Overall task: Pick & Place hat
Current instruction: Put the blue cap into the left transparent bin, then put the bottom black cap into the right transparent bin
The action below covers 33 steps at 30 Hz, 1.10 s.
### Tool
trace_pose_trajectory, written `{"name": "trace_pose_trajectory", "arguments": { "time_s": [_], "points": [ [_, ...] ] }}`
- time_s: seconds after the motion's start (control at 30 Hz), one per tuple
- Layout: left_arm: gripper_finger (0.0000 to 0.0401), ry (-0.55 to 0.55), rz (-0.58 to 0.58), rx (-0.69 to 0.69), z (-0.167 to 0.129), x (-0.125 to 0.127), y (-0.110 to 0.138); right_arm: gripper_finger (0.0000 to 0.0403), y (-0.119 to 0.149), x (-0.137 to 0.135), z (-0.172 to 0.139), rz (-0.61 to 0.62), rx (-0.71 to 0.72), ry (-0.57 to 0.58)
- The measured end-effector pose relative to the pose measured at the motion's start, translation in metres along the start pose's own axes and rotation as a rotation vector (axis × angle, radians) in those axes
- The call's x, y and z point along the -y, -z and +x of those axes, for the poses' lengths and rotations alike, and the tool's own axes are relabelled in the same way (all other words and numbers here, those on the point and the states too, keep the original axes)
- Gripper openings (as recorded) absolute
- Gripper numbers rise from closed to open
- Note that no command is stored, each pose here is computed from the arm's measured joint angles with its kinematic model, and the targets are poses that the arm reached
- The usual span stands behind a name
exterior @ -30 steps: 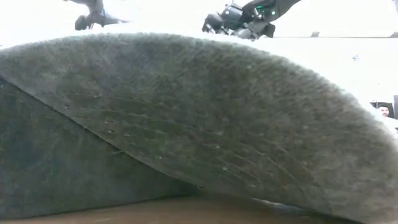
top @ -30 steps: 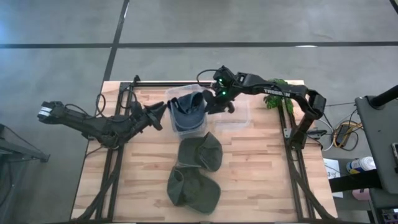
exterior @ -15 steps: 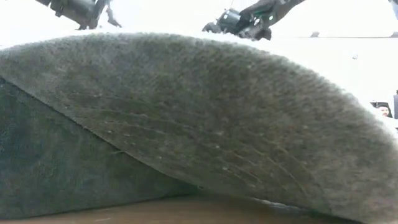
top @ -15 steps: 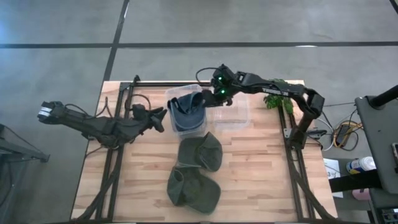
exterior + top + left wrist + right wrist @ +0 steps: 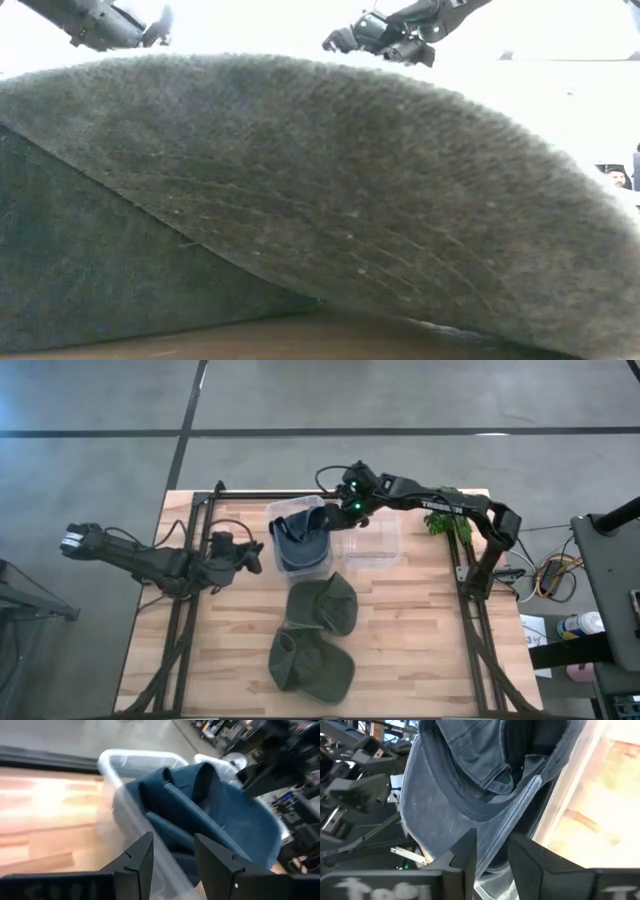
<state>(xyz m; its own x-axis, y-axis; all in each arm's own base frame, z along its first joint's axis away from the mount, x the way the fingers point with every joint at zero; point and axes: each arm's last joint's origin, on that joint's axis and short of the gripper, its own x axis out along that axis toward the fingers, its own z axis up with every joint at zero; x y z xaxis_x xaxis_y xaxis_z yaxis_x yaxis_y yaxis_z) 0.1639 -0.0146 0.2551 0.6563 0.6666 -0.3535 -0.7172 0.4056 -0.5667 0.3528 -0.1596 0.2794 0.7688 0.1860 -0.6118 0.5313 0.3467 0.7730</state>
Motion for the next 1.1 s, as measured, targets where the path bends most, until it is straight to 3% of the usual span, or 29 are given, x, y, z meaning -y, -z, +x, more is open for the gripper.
{"name": "trace_pose_trajectory", "arguments": {
  "time_s": [0.2,0.37,0.47,0.57,0.77,0.93,1.1],
  "points": [
    [0.0133,-0.039,-0.032,-0.071,0.0,-0.007,0.004,0.0136,0.007,-0.014,-0.025,-0.111,0.04,-0.015],
    [0.0133,0.04,-0.06,-0.275,-0.001,-0.004,0.01,0.0147,0.037,-0.02,-0.049,-0.262,-0.029,0.12],
    [0.0133,0.129,-0.066,-0.415,-0.001,0.003,0.014,0.0145,0.061,-0.024,-0.045,-0.311,-0.149,0.173],
    [0.0133,0.191,-0.083,-0.47,0.002,0.012,0.019,0.0139,0.078,-0.03,-0.034,-0.363,-0.197,0.207],
    [0.0133,0.189,-0.049,-0.568,0.022,0.024,0.046,0.0128,0.086,-0.031,-0.014,-0.397,-0.187,0.28],
    [0.0133,0.127,-0.05,-0.517,0.036,0.028,0.062,0.0122,0.086,-0.031,-0.014,-0.361,-0.175,0.29],
    [0.0133,0.07,-0.027,-0.414,0.046,0.027,0.059,0.0121,0.09,-0.031,-0.019,-0.359,-0.162,0.332]
  ]
}}
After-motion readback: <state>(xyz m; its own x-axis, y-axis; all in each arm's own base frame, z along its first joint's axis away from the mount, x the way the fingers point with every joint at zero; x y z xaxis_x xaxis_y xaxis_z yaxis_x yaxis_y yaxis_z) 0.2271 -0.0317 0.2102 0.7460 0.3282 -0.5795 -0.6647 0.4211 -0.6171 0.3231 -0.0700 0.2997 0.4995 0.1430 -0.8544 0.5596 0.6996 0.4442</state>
